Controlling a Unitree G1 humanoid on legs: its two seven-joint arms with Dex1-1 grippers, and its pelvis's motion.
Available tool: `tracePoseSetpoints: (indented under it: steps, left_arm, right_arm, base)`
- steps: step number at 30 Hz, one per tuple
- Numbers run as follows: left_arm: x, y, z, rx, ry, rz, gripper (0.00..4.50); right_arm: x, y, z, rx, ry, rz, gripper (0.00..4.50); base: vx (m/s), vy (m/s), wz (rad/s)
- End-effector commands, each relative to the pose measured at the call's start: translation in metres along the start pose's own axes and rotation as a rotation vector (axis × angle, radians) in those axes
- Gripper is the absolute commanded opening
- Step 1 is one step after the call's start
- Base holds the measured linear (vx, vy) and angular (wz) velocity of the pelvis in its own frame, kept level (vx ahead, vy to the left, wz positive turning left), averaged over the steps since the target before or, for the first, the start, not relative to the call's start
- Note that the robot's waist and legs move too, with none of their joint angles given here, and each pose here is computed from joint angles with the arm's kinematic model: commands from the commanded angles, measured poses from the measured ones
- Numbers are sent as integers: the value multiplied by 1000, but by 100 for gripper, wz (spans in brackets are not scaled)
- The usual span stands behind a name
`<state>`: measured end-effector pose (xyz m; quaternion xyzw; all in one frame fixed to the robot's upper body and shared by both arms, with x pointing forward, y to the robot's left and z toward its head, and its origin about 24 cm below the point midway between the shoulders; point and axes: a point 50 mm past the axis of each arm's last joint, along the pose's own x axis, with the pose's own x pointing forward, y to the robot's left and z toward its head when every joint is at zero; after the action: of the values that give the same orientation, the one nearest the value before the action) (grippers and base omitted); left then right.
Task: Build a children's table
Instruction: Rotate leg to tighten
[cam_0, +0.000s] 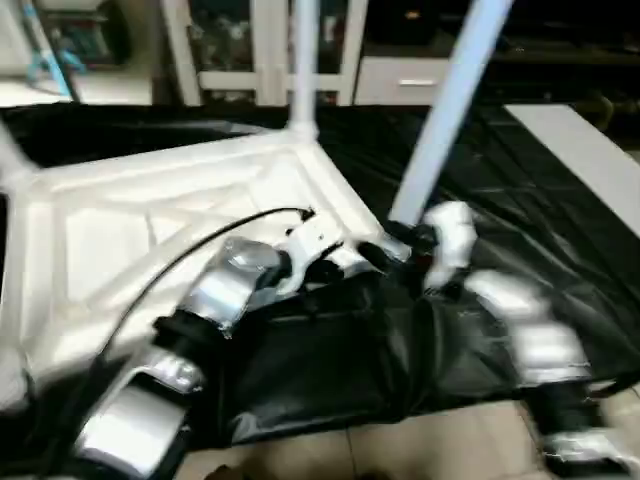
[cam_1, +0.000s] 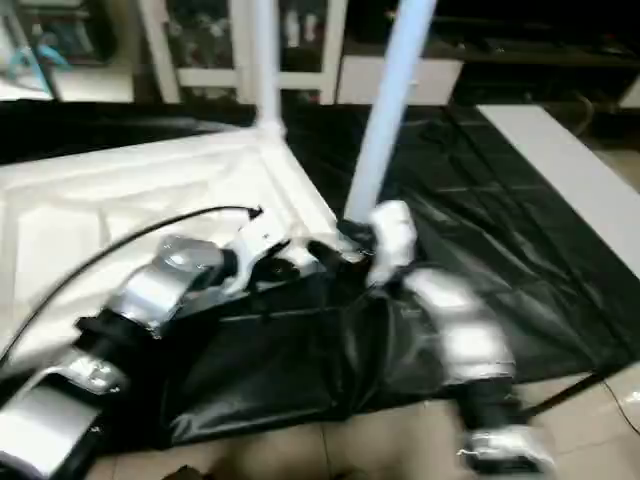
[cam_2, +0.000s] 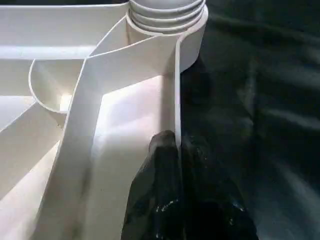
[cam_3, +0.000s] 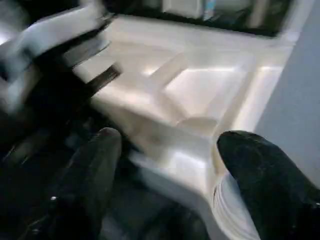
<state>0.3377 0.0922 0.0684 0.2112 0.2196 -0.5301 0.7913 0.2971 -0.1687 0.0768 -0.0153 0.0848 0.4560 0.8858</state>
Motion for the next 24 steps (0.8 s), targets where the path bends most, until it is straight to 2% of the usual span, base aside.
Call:
tracePoseSetpoints:
  steps: [1,2,3,5,6,11,15,24]
  left_arm:
    - [-1,-8,-3,18,-4,-84,0]
    - [-4,-8,-8,12,11,-102,0]
    - [-6,-8,-9,8,15,-108,0]
    - [-10,-10,-12,28,20,-160,0]
    - [-11,-12,-13,32,17,-186,0]
    - [-16,-23,-11,58,-9,-321,0]
    - [-19,-33,-6,82,-29,-433,0]
    - [-17,-33,-5,96,-17,-432,0]
  right_arm:
    - [-24,-5,1,-20,70,32,392]
    - [-41,-1,0,-36,132,102,392]
    - [-48,1,0,-40,164,138,392]
    - [-70,7,-3,-44,272,220,422]
    - [-71,5,-4,-58,282,203,431]
    - [-66,-7,-9,-94,294,100,445]
    - [-55,-3,-9,-60,261,154,445]
    - [-46,4,-16,-36,260,305,445]
  base:
    - [0,0,0]
    - [0,0,0]
    - [0,0,0]
    - [0,0,0]
    - [0,0,0]
    - [0,0,0]
    - [0,0,0]
    - [0,0,0]
